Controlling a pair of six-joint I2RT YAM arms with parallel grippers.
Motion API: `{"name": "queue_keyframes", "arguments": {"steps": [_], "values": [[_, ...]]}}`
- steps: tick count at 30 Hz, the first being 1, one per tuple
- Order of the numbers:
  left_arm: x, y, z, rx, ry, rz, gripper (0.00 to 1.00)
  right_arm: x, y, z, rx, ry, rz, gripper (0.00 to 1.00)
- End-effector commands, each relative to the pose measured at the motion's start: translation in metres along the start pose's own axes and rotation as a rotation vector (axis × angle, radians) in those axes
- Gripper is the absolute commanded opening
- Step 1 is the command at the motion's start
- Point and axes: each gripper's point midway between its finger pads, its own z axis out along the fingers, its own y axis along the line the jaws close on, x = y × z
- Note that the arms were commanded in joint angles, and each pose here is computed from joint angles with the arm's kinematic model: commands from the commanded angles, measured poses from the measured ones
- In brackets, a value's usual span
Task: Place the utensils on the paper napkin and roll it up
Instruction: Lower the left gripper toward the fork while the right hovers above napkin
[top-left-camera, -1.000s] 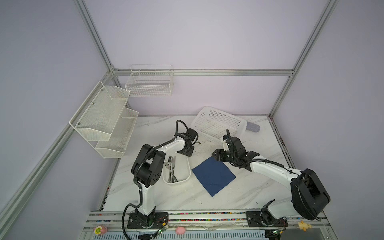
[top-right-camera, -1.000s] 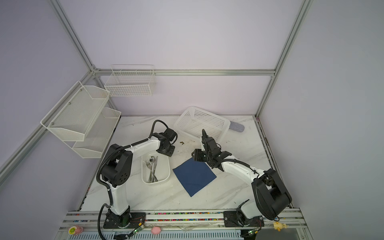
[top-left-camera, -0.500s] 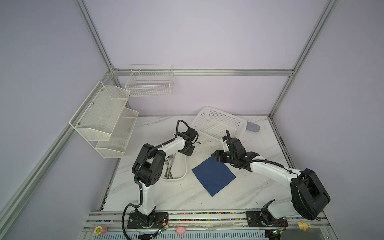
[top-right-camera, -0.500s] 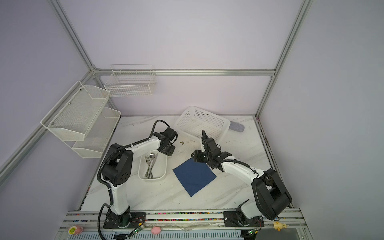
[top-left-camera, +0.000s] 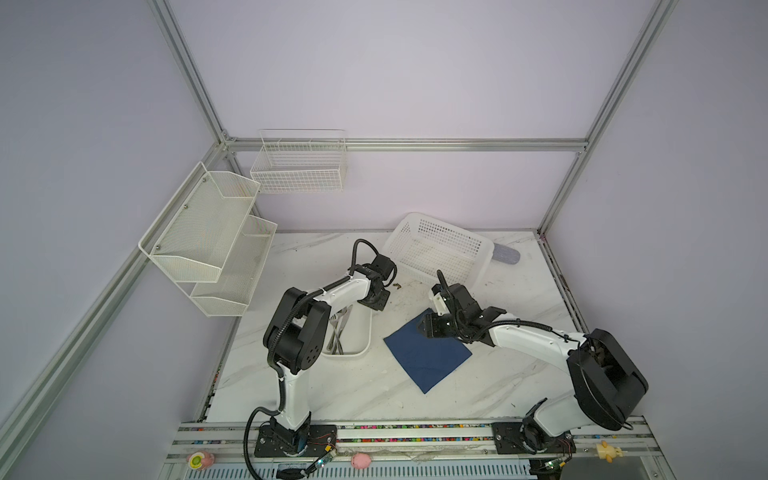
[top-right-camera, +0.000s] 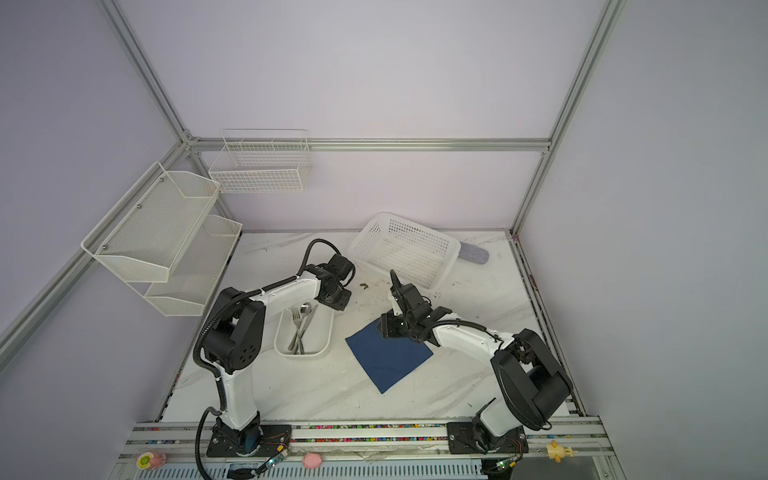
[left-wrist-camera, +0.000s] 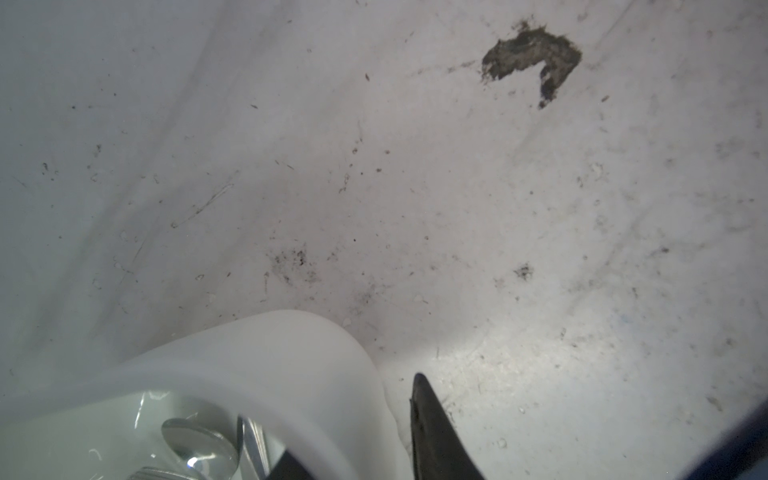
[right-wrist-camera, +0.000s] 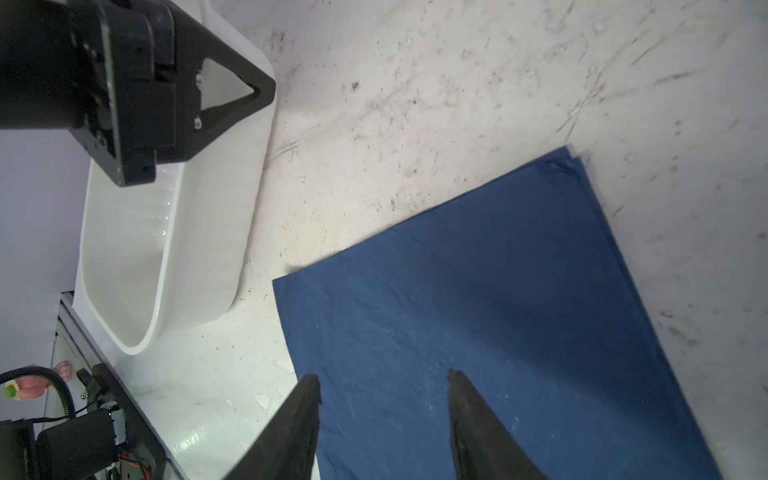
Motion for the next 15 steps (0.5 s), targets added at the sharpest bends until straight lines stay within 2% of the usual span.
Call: {"name": "queue_keyframes", "arguments": {"steps": [1,5,10,15], "values": [[-0.029,0.007,-0.033,0.01,-0.099,-0.034,0.32,0.013,-0.003,0.006,0.043,0.044,-0.028,0.51],[-0.032,0.006,-0.06,0.053,-0.152,-0.096,0.43,0.029,-0.009,0.016,0.099,0.084,-0.045,0.49],[-0.027,0.009,-0.091,0.1,-0.226,-0.175,0.45,0.039,-0.019,0.029,0.191,0.11,-0.079,0.46],[-0.002,0.03,-0.103,0.02,-0.238,-0.254,0.48,0.039,-0.026,0.038,0.246,0.131,-0.16,0.45]]}}
